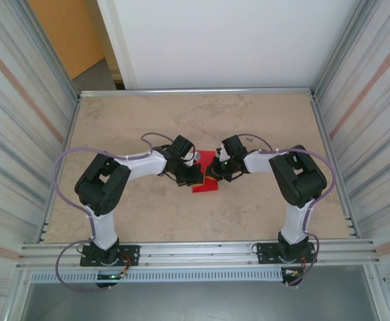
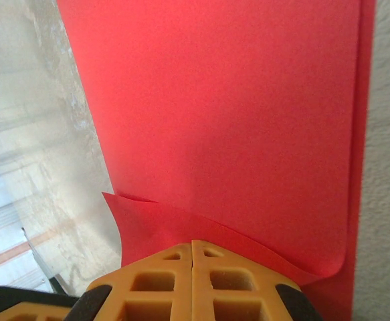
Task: Fold a paper plane with a square sheet of paper (pick it up from the middle)
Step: Fold the triangle a second time at the center of the table.
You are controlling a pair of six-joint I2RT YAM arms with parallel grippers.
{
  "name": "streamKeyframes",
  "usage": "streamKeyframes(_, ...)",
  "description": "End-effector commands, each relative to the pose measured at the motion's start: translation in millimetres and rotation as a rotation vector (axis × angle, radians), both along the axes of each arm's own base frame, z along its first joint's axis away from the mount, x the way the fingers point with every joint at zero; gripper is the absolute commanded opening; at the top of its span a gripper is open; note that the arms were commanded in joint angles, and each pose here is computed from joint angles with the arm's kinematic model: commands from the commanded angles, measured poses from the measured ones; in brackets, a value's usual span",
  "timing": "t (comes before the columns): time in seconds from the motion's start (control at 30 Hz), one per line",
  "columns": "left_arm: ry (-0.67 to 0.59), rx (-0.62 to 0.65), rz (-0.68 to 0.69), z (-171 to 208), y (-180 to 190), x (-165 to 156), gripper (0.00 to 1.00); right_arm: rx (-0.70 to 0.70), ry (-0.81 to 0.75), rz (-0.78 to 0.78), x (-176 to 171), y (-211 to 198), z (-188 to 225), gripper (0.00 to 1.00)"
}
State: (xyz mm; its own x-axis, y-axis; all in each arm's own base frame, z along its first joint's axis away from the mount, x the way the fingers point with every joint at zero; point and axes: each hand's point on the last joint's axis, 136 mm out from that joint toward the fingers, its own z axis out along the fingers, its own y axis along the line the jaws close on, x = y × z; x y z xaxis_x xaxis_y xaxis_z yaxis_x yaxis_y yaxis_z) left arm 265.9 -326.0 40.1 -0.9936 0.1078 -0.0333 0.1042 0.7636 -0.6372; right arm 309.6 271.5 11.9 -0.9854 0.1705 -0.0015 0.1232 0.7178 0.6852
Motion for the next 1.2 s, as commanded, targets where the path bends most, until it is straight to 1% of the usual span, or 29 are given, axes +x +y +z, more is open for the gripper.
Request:
streamKeyframes(0.0,0.005,-0.021,-0.013,-1.2,-8.7,3.2,0.08,-0.247,0.207,-0.054,-42.9,-49.1,-61.6,0.03)
streamKeyframes(0.2,-0.008,-0.018,-0.029,-6.1,-14.1,10.3,0.07,-0.247,0.212,-0.056,-43.3,-49.8,-62.8,0.03)
streamKeyframes(0.4,-0.01,0.025,-0.042,-15.5,-9.7,11.6,0.06,-0.248,0.215,-0.057,-43.7,-50.7,-63.2,0.03)
streamKeyframes(0.8,0.009,0.128,-0.078,-32.8,8.9,2.2,0.01,-0.265,0.227,-0.057,-46.5,-54.0,-68.0,0.03)
streamKeyframes(1.17,0.058,0.163,-0.095,-42.8,24.7,-17.1,0.0,-0.299,0.247,-0.048,-52.3,-61.5,-74.0,0.03)
